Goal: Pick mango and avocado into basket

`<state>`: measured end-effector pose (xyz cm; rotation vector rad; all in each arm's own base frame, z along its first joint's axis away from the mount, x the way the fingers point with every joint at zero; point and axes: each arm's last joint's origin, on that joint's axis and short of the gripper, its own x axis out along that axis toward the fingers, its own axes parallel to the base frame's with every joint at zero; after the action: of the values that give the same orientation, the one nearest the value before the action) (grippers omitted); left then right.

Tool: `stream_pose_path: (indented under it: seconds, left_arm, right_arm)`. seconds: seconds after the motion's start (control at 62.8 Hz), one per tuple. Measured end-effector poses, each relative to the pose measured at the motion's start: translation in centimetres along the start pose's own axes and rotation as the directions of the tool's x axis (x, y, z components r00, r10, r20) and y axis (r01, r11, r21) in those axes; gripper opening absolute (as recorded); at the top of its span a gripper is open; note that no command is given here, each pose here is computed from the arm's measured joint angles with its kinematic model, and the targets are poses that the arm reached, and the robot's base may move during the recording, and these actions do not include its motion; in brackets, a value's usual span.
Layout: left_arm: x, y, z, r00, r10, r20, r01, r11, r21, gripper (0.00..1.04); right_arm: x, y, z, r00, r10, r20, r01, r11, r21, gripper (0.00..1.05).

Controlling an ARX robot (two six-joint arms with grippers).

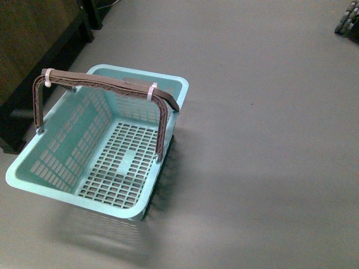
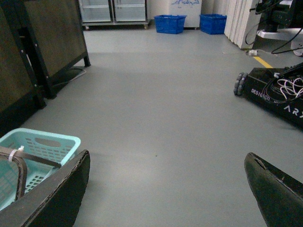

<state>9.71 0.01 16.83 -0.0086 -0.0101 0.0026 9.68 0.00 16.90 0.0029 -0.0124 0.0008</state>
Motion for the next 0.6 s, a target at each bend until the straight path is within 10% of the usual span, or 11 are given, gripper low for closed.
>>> stream_pose_path:
  seconds: [0.446, 0.605]
  left_arm:
    - [0.02, -0.01, -0.06, 1.0, -0.011, -0.016, 0.011, 1.0, -0.012, 0.96]
    - [0.84, 0.08, -0.63, 0.91, -0.131, -0.394, -0.07, 0.887, -0.456, 0.96]
  right_arm:
    - [0.0, 0.0, 0.0, 1.0, 0.0, 0.0, 0.0, 1.0, 0.0, 0.96]
    - [0.0, 0.0, 0.0, 1.0, 0.0, 0.0, 0.0, 1.0, 0.0, 0.96]
